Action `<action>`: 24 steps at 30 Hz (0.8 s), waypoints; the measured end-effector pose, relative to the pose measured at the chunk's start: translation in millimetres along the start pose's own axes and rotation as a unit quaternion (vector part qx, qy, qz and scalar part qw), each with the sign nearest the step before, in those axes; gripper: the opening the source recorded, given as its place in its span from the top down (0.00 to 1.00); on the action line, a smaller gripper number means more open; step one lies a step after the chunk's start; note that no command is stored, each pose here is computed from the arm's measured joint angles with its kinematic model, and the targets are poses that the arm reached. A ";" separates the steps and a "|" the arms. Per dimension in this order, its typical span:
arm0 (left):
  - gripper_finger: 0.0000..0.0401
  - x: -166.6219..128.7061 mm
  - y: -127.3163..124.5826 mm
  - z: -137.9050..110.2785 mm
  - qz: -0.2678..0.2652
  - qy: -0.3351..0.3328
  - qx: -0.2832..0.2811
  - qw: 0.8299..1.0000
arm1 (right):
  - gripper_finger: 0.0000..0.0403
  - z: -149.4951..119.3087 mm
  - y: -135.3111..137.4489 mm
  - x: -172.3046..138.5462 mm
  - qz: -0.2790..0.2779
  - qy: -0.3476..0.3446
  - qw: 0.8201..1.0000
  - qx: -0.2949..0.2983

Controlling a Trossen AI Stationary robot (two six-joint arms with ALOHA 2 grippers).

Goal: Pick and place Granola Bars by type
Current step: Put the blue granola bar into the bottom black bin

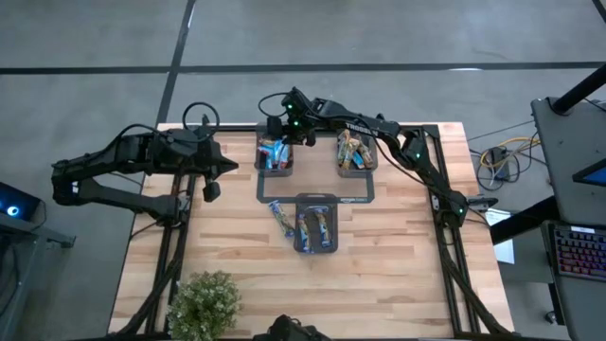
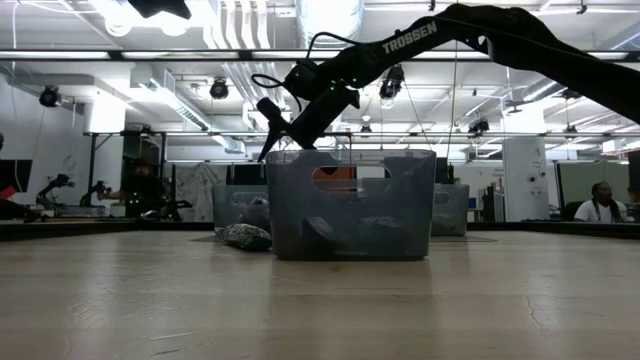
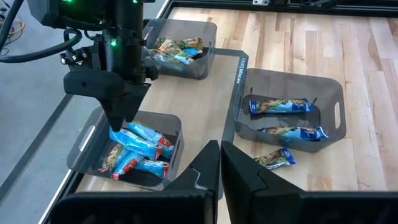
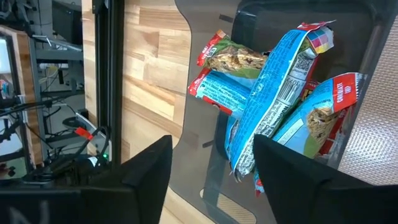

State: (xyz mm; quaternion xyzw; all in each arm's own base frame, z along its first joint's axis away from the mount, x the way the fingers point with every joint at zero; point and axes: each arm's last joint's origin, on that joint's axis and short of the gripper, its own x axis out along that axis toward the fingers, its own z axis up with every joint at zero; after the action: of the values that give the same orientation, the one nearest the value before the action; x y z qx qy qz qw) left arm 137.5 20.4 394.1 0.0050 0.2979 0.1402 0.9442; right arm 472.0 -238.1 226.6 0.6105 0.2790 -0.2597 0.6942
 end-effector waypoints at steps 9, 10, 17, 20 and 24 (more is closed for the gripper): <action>1.00 0.0 0.0 0.0 0.000 0.000 0.000 1.000 | 0.72 -0.4 0.2 0.1 0.000 0.001 1.000 0.000; 1.00 0.0 0.0 0.0 0.000 0.000 0.000 1.000 | 0.75 -0.4 0.2 0.1 0.000 0.001 1.000 0.000; 1.00 0.0 0.0 0.0 0.000 0.000 0.000 1.000 | 0.91 -1.8 1.0 0.4 0.001 0.002 1.000 -0.005; 1.00 0.0 0.0 0.0 0.000 0.000 0.000 1.000 | 0.95 -2.4 2.0 -0.4 0.002 0.001 1.000 -0.022; 1.00 -0.1 0.0 0.0 0.000 0.000 0.000 1.000 | 0.98 -3.2 5.1 -4.3 0.006 -0.001 1.000 -0.030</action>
State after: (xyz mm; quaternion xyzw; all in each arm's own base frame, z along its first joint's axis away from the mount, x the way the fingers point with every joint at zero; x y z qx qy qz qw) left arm 137.4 20.4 394.2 0.0050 0.2977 0.1402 0.9443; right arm 472.3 -234.2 232.9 0.5907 0.2824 -0.2482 0.7139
